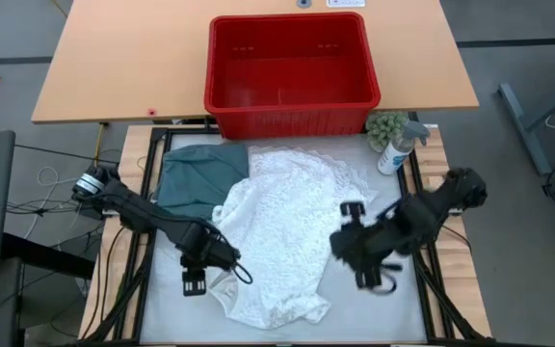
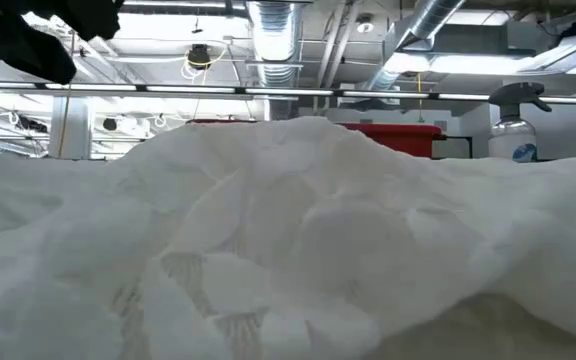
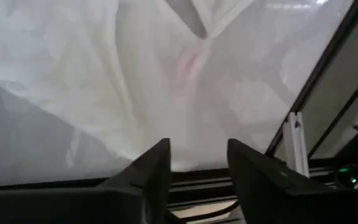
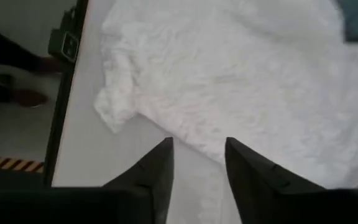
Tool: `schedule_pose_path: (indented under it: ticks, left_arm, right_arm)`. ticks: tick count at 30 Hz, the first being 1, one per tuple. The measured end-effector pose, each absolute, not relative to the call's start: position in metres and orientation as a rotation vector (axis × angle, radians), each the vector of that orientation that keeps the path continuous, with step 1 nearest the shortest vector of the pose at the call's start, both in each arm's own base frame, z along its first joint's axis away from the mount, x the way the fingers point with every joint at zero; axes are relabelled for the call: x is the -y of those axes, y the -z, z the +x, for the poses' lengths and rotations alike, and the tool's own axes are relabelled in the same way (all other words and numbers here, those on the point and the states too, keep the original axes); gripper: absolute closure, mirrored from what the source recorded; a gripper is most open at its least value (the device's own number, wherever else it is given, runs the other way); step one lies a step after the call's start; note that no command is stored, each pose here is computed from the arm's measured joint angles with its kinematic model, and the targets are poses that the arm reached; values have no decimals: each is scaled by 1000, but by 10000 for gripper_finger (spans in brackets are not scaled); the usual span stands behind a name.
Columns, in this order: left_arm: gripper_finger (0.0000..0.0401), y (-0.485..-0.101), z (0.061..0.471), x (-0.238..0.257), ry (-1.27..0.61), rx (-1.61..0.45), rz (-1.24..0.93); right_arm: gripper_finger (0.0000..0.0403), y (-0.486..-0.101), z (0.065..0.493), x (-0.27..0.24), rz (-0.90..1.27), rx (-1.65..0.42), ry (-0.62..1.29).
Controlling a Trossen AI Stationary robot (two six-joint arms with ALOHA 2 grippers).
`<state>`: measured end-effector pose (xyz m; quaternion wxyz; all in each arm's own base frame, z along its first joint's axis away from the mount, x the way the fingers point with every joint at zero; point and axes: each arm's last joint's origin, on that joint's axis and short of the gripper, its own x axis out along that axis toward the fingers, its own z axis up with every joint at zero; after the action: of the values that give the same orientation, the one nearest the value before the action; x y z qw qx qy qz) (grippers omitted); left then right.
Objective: Fold Laundry from Bin
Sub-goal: Fold the white shirt in the red bin
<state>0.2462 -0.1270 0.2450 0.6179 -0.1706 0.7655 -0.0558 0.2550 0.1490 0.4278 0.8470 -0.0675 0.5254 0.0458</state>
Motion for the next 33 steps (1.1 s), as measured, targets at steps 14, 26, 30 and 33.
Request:
schedule_pose_path:
  ticks: [14, 26, 30, 33]
  left_arm:
    - [195, -254, 264, 184, -147, -1021, -298]
    - [196, -270, 316, 139, -170, -721, -255]
    - [196, -270, 316, 140, -115, -749, -280]
    - [196, -270, 315, 144, -103, -751, -276]
  right_arm:
    - [191, -418, 179, -52, -116, -1073, 171]
    - [192, -278, 160, -36, -64, -1209, 175]
    - [192, -243, 173, -40, -138, -1248, 110]
    - [192, -222, 186, -40, -237, -1319, 59]
